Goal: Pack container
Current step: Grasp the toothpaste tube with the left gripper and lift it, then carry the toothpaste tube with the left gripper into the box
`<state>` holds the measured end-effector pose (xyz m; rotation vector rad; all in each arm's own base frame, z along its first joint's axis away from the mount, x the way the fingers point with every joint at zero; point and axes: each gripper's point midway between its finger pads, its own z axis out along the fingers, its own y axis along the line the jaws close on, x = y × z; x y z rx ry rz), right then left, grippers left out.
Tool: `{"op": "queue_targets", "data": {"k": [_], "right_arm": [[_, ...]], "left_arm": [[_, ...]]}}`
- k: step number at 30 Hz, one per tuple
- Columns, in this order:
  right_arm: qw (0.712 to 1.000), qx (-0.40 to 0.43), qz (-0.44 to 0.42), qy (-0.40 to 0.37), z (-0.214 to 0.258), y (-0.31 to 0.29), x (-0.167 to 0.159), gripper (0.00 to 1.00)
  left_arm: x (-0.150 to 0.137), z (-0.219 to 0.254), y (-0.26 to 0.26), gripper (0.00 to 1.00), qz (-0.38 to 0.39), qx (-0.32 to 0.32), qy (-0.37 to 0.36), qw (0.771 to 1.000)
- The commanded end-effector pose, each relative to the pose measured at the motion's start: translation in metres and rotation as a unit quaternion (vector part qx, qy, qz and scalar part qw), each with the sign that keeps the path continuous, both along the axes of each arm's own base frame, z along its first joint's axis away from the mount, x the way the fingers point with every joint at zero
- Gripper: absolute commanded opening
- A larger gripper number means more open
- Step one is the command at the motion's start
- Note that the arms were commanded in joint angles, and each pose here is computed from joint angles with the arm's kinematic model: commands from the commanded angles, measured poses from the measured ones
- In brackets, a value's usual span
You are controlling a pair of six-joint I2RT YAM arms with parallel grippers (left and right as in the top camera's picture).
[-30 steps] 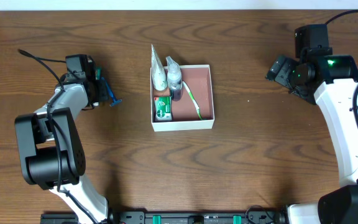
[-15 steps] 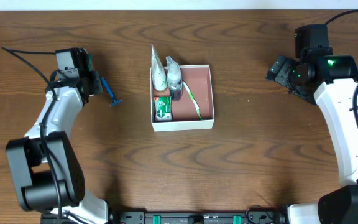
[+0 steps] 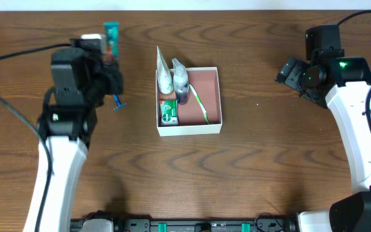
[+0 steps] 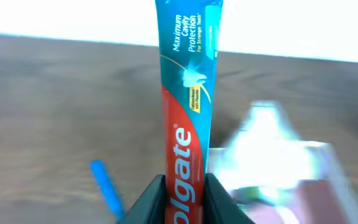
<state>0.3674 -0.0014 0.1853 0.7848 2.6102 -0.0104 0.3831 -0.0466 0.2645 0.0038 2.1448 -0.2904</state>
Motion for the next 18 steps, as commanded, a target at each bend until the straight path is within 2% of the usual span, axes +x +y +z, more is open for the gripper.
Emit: {"op": "queue_targets", "data": {"k": [1, 8, 9, 18], "right_arm": [[1.0, -0.001, -0.004, -0.017, 0.012, -0.003, 0.001, 0.99], [1.0, -0.001, -0.004, -0.017, 0.012, -0.003, 0.001, 0.99], [1.0, -0.001, -0.004, -0.017, 0.012, -0.003, 0.001, 0.99], [1.0, -0.001, -0.004, -0.017, 0.012, -0.003, 0.001, 0.99]], "left_arm": [[-0.019, 0.017, -0.037, 0.19, -0.052, -0.034, -0.012, 0.998], [-0.039, 0.011, -0.107, 0.18, -0.14, -0.045, 0.004, 0.989], [-0.04, 0.006, -0.117, 0.13, -0.149, -0.043, 0.011, 0.988], [-0.029, -0.051, -0.188, 0.13, -0.2, -0.043, 0.065, 0.977]]}}
